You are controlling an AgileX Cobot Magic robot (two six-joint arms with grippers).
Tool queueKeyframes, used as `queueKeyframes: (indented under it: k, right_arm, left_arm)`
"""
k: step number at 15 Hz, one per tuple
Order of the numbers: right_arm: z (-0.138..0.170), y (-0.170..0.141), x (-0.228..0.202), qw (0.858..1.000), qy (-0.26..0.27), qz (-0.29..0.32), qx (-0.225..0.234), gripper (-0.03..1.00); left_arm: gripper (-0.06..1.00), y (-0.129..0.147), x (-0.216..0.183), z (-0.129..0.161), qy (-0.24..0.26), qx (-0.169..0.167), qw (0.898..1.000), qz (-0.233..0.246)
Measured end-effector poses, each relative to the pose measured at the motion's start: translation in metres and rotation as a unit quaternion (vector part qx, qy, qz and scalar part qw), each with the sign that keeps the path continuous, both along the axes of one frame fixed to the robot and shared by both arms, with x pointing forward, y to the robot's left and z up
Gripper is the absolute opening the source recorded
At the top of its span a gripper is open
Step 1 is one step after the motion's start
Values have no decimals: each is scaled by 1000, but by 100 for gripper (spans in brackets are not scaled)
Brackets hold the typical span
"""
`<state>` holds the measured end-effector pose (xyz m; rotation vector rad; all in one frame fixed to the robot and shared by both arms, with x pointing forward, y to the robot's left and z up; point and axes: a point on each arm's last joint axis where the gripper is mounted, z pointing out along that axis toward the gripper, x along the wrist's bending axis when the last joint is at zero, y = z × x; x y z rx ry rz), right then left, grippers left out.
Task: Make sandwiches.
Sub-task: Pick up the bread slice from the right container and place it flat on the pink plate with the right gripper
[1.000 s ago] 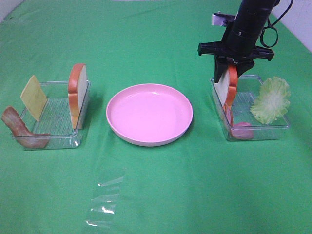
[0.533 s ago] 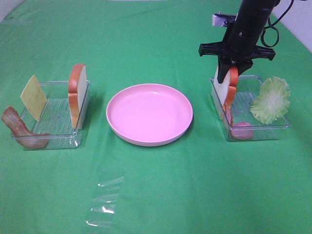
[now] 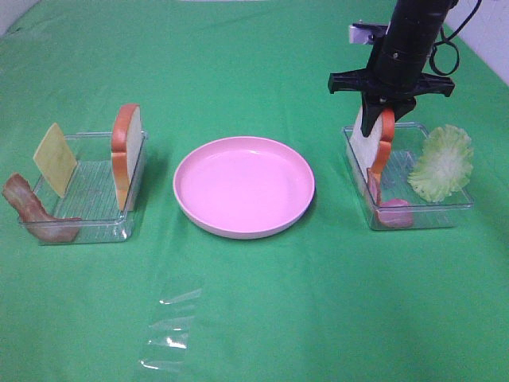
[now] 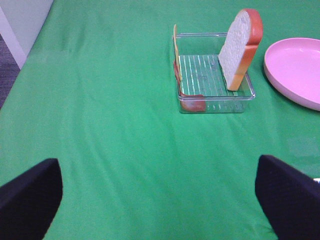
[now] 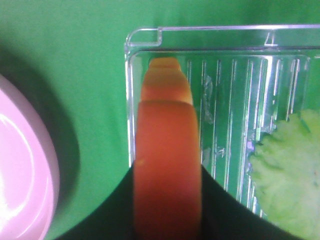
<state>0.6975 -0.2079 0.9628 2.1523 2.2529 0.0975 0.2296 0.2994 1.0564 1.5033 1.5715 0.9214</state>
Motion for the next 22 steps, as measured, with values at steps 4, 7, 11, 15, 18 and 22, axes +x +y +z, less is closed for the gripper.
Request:
queueKeyframes:
  k: [4,7,11,15,18,22]
  right_arm:
    - [39,-3,-9,1000,-29,-12,2,23]
    - [80,-4,-21,997,-71,-14,17,23]
    - [117,23,-43,979,-75,30,189,23]
    - [62,46,-54,941,-29,29,335,23]
    - [22,51,-57,922,-48,-11,384,23]
    - [-12,59,-46,908,-31,-32,417,23]
  left_arm:
    - [97,0,0,0,0,0,1000,0]
    - [97,0,0,0,0,0,1000,0]
    - [97,0,0,0,0,0,1000,0]
    - [97,0,0,0,0,0,1000,0]
    - [97,0,0,0,0,0,1000,0]
    - [97,0,0,0,0,0,1000,0]
